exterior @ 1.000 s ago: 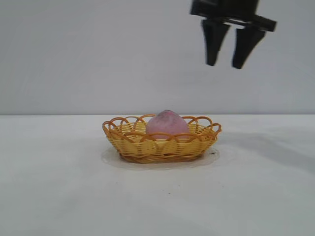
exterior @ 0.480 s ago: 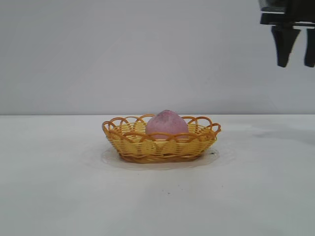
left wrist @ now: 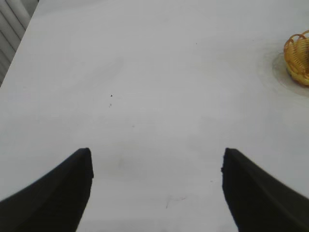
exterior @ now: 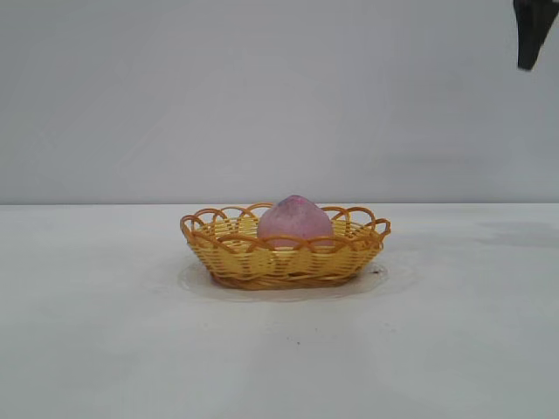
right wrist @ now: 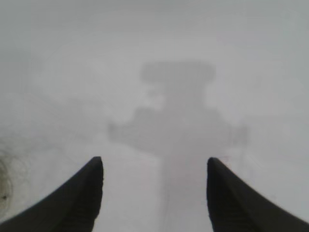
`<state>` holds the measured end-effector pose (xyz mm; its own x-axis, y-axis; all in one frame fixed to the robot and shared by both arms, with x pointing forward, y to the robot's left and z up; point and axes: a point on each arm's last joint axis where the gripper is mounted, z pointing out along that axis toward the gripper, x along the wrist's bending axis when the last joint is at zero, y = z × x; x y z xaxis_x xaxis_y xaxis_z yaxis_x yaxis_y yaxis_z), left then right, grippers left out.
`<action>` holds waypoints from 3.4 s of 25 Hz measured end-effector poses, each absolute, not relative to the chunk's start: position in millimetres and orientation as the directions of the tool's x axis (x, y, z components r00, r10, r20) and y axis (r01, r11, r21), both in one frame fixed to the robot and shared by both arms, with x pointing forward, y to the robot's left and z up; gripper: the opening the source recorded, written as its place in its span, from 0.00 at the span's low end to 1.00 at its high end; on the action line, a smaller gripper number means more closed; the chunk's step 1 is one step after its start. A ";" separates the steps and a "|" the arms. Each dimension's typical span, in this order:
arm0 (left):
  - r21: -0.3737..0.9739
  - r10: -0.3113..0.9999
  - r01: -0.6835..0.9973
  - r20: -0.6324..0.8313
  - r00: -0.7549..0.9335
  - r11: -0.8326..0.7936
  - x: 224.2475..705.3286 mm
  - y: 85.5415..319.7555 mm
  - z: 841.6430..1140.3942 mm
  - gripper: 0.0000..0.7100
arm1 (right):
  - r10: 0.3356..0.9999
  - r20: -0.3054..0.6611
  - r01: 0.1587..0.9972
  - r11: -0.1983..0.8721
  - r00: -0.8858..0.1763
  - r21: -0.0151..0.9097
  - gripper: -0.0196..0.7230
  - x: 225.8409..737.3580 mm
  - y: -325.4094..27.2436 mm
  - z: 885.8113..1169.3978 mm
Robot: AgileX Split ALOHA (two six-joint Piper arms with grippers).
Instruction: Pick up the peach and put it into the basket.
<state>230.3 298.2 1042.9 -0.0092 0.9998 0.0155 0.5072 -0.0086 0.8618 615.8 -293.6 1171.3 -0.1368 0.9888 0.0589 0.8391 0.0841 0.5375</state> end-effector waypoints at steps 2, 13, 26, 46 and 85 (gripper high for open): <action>0.862 1.000 0.507 0.015 -0.009 -0.009 230.3 298.2 1042.9 0.70 | 0.989 0.050 0.803 0.083 -0.139 0.590 0.57 592.5 -293.1 1196.4; 0.862 1.000 0.507 0.015 -0.009 -0.009 230.3 298.2 1042.9 0.70 | 0.989 0.041 0.772 0.084 -0.141 0.630 0.57 452.1 -290.6 1213.4; 0.862 1.000 0.507 0.015 -0.009 -0.009 230.3 298.2 1042.9 0.70 | 0.991 0.013 0.753 0.093 -0.134 0.652 0.57 290.9 -289.7 1117.3; 0.862 1.000 0.507 0.015 -0.009 -0.009 230.5 298.2 1042.7 0.70 | 0.999 -0.017 0.569 0.030 -0.027 0.822 0.57 219.2 -296.2 1046.6; 0.862 1.000 0.507 0.015 -0.009 -0.009 230.5 298.2 1042.7 0.70 | 0.995 -0.021 0.518 0.069 -0.098 0.852 0.57 229.2 -302.8 1042.5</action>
<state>230.5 298.2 1042.7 -0.0093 0.9998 0.0155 0.5067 -0.0086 0.8621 229.2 -302.8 1042.5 -0.0979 0.9950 -0.0208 0.5183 0.0688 0.8524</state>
